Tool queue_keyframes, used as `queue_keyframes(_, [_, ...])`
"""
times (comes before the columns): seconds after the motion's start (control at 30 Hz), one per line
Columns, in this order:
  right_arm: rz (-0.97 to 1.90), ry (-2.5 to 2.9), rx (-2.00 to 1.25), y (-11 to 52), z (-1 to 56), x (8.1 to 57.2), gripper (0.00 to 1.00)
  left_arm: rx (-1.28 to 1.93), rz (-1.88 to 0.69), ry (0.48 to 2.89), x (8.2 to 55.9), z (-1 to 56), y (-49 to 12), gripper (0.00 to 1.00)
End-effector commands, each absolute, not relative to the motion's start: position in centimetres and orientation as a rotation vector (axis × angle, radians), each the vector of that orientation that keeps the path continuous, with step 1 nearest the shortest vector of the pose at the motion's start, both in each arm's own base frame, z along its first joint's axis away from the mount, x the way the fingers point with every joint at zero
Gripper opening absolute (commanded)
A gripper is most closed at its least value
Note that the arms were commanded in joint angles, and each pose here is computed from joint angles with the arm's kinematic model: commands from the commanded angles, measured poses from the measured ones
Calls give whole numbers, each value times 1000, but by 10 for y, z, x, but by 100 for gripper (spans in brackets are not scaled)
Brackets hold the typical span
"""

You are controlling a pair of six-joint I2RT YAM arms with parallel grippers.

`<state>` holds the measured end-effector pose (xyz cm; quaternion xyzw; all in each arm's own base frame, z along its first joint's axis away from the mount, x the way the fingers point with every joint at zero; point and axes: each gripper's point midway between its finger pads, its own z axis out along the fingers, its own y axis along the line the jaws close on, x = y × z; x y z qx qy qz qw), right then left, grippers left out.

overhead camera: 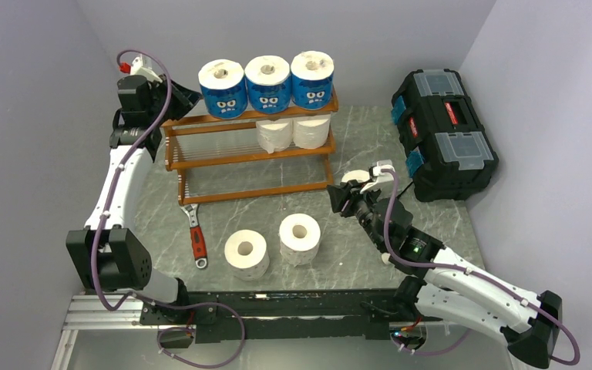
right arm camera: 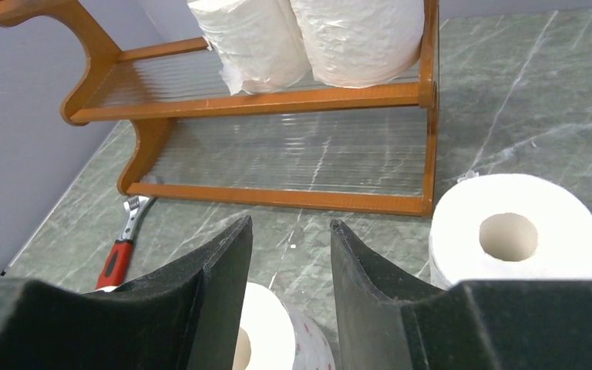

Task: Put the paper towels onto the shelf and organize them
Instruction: Adjust the paper towel on the shelf.

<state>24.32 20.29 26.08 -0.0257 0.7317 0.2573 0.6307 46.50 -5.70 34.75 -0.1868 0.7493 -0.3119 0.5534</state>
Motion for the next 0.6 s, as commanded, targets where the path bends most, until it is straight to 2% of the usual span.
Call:
queue_keyframes(0.0, [589,1662,-23,199,263,244,45,-356,-784,1711,466,376,-73,22])
queue_keyframes(0.47, [578,1675,-8,197,261,245,47,-349,-779,1722,466,376,-79,24])
queue_keyframes(0.57, [571,1675,-2,195,261,245,50,-392,-698,1696,460,385,-63,34])
